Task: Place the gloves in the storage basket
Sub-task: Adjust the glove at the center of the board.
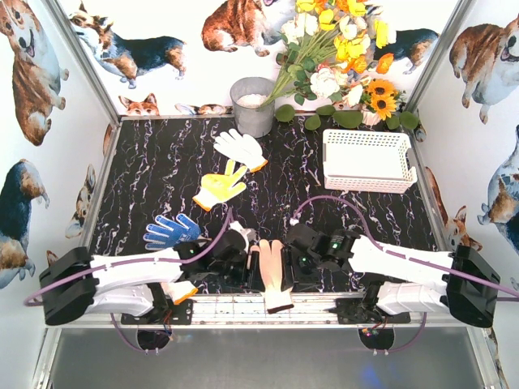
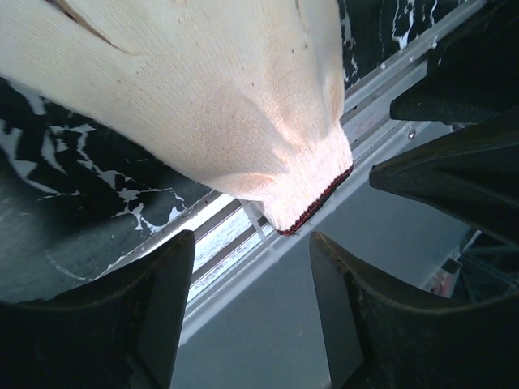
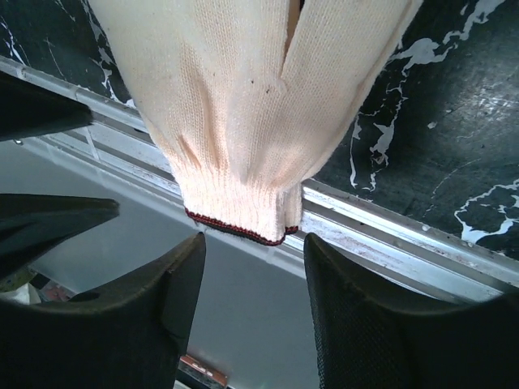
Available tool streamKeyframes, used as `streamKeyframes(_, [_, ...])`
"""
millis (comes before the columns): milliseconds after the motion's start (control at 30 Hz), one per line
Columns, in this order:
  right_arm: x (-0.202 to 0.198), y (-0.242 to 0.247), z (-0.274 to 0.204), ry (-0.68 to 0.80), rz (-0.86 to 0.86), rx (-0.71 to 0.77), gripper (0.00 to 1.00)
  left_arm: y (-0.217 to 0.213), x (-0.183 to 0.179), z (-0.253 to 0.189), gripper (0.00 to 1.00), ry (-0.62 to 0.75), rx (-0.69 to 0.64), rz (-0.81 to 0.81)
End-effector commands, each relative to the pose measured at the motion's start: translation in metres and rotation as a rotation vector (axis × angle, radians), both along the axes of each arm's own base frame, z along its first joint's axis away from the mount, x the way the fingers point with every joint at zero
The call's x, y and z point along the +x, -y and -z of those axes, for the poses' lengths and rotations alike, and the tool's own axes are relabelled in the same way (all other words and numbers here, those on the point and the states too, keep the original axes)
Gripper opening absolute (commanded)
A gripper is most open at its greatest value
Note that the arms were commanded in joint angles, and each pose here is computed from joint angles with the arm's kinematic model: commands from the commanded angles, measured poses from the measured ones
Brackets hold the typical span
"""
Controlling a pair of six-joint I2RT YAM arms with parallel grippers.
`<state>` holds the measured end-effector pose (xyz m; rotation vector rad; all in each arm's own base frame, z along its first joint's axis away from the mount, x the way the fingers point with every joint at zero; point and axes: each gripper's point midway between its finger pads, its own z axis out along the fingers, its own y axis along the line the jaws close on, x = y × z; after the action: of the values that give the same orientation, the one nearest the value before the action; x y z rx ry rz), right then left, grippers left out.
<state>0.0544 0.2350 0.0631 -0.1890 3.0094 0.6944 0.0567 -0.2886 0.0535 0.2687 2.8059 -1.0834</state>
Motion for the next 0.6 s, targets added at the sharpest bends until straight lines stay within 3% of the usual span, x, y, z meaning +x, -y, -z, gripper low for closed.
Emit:
streamKeyframes(0, [0.013,-0.005,-0.010,0.051,0.051,0.028,0.54,-0.013,0.025,-0.015,0.53,0.143,0.074,-0.051])
streamKeyframes(267, [0.026,-0.005,0.000,0.064,0.180,0.135,0.54,0.033,0.033,-0.040,0.37,0.168,-0.106,0.004])
streamKeyframes(567, [0.036,-0.002,0.012,0.095,0.244,0.227,0.52,0.045,0.030,-0.009,0.23,0.115,-0.099,0.029])
